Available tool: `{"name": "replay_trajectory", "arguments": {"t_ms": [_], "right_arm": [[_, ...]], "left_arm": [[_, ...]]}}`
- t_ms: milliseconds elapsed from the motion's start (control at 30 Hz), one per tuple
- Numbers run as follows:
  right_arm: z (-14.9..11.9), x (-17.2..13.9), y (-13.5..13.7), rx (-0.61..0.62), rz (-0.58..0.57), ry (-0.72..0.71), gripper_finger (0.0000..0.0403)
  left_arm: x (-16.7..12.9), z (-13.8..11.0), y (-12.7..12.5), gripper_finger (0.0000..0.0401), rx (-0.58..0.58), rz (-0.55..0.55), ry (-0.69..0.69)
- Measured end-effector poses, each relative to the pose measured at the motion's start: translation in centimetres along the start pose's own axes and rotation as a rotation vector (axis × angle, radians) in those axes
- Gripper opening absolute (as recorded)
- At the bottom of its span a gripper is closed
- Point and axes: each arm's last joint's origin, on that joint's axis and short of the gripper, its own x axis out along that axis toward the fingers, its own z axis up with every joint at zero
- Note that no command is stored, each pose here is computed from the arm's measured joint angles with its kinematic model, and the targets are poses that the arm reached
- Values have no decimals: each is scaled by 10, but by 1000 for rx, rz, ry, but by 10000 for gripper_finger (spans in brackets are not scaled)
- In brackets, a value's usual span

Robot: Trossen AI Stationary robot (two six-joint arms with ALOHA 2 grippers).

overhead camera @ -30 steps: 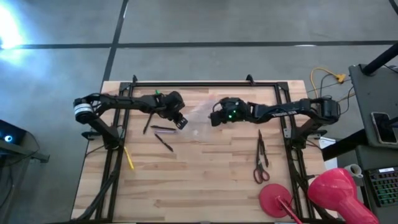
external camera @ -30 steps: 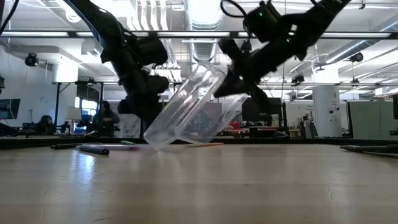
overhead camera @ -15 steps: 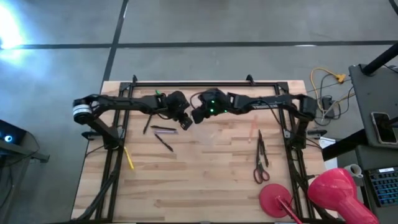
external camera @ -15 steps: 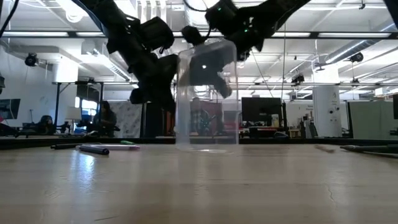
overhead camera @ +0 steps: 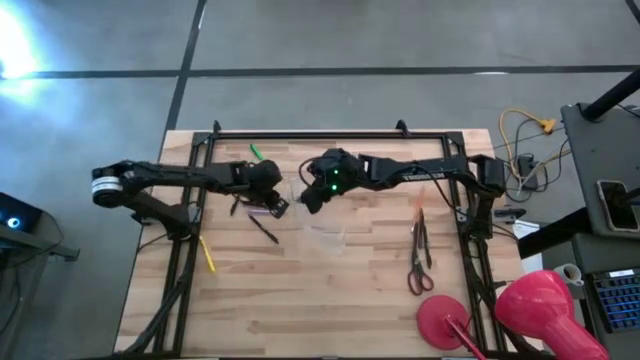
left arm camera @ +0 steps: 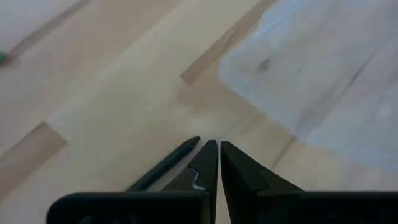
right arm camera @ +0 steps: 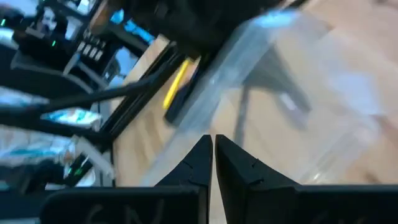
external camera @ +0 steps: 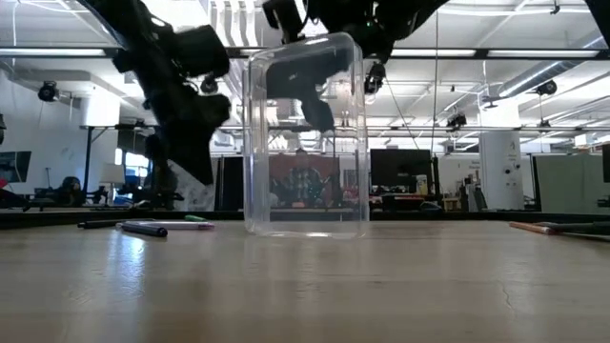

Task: Pick & place school supplies into a supply box
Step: Prepare the transparent supply box

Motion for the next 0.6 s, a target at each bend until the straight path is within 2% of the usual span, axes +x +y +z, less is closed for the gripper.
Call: {"name": "replay_trajectory", "arguments": {"t_ms": [167,333,500,600], "right_arm": [[-2,0,6,-17,-6,18,13],[-8,3,8,-29,-30,18,13],[-5,2,2,-27,-51,19,13],[-6,1,0,-44,-74,39,13]], "left_arm": [[-23,-16,9,3,-87,-49,-65],[-40,-37,12,3,-195,-200,-36],[-41,-58,-4,3,-238,-309,30],[-33,-65,-21,3,-254,-373,13]]}}
